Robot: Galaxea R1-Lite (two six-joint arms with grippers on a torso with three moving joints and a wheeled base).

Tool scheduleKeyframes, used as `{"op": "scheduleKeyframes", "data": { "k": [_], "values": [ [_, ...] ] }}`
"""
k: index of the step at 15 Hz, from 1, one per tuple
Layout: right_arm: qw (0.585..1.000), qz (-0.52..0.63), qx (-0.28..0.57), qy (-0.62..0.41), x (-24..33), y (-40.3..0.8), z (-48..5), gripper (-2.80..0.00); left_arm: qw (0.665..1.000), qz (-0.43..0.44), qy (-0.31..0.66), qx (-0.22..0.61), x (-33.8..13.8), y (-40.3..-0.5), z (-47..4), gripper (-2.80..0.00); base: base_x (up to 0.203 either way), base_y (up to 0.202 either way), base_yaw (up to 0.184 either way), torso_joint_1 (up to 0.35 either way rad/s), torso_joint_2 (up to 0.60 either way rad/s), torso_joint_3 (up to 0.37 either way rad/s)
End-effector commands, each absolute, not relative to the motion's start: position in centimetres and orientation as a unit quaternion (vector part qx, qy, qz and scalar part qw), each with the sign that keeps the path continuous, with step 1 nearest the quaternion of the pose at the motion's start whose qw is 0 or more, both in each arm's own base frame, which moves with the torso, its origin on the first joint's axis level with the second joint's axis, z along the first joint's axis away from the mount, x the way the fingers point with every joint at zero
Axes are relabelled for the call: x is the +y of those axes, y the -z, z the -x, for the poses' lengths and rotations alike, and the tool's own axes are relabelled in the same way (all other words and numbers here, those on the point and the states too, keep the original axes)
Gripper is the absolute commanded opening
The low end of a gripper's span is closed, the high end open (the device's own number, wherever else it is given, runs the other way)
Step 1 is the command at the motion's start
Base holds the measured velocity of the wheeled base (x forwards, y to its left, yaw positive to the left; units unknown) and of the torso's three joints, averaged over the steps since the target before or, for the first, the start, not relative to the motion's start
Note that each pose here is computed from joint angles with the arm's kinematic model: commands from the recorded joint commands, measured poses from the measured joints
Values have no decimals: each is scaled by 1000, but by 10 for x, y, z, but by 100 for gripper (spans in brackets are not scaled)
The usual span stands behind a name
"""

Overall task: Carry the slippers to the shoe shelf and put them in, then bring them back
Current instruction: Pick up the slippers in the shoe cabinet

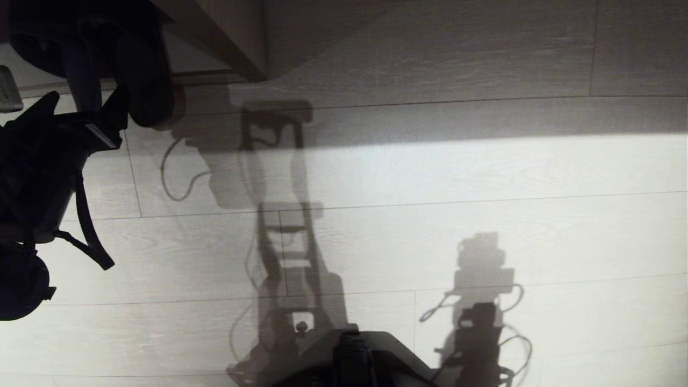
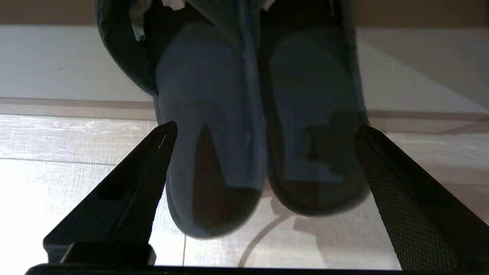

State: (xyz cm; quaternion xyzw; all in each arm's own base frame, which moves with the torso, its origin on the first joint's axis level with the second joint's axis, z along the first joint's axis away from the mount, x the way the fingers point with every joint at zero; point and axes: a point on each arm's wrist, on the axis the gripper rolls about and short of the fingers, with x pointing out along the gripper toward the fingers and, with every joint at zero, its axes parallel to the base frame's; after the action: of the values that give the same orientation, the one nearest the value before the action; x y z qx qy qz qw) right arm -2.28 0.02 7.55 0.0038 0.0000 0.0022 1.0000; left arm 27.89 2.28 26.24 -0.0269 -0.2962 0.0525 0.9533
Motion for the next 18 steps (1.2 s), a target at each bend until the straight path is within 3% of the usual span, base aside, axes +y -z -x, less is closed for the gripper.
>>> {"op": "scheduleKeyframes", "data": {
  "k": [1, 18],
  "values": [
    [1000, -3, -1, -2, 0, -75, 23, -280, 951, 30, -54, -303, 25, -264, -286, 0, 0, 0, 0, 0, 0, 0],
    [1000, -4, -1, -2, 0, -75, 23, -280, 923, 69, -57, -374, 33, -291, -329, 0, 0, 0, 0, 0, 0, 0]
  ]
}}
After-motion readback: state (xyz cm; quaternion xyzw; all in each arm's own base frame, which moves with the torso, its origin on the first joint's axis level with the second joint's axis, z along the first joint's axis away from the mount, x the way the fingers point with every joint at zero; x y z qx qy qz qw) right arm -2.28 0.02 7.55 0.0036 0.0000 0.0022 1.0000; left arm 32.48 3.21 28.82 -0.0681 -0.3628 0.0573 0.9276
